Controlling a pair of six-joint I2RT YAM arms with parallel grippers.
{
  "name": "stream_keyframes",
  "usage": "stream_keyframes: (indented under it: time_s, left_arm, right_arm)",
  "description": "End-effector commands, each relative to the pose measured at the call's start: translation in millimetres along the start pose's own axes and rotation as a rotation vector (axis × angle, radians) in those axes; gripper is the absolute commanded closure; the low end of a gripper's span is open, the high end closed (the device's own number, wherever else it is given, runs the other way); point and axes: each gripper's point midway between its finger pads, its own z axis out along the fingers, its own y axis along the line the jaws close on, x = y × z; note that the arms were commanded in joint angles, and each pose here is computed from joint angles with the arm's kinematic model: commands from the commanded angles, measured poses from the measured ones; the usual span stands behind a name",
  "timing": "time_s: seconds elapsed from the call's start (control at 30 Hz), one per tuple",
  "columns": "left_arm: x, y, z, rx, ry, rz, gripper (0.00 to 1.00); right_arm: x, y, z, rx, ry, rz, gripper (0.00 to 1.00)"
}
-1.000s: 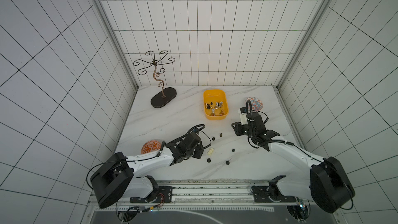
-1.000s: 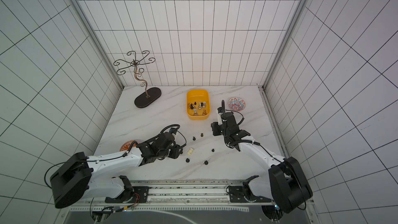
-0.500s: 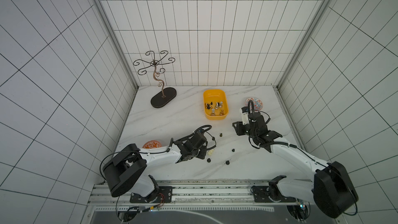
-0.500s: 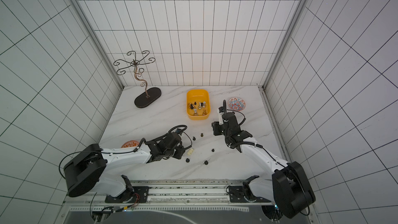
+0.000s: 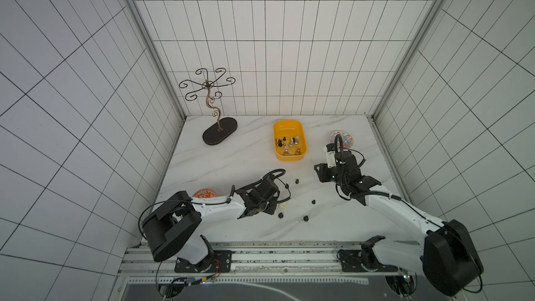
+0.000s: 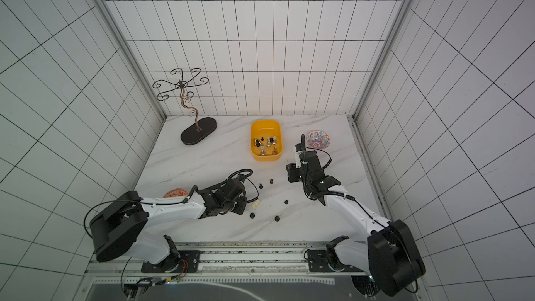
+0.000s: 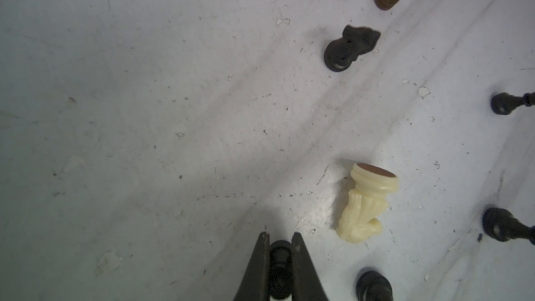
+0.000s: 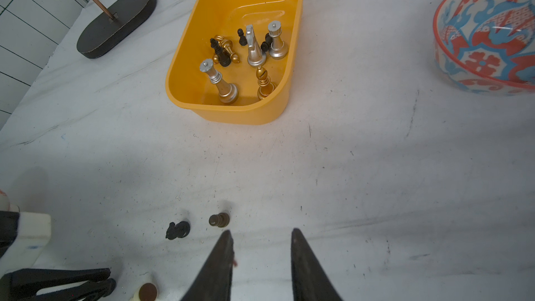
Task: Put the chess pieces into the storage box
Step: Pick up the chess piece at the center of the board.
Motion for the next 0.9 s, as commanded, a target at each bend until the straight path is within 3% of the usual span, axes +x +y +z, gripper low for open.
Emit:
stream_keyframes:
  time_s: [0.0,0.27,0.53,0.67,0.87]
  left_arm:
    - [-20,-8,-7,0.003,-0.053,0.007,0.91]
    - [-105,-16,-56,-0.038,-0.268,0.062,0.91]
    - [-231,20,-69,-0.044,-0.449,0.057,0.89]
    - [-287,26,-50,-0.046,-0.465,0.09,0.89]
    - [-328,40,-2,-0.106,-0.432,0.102,0.89]
  right_arm:
    - [11,-12,-2,0.039,0.017,0.001,0.66]
    - [-1,-11,-10,0.036,-0.012,0.003,0.66]
    - [-2,-14,-22,0.04,-0.023,0.013,0.66]
    - [1,-15,-27,0.042,-0.022,0.025,0.66]
    - [10,-17,-31,0.039,-0.011,0.051,0.66]
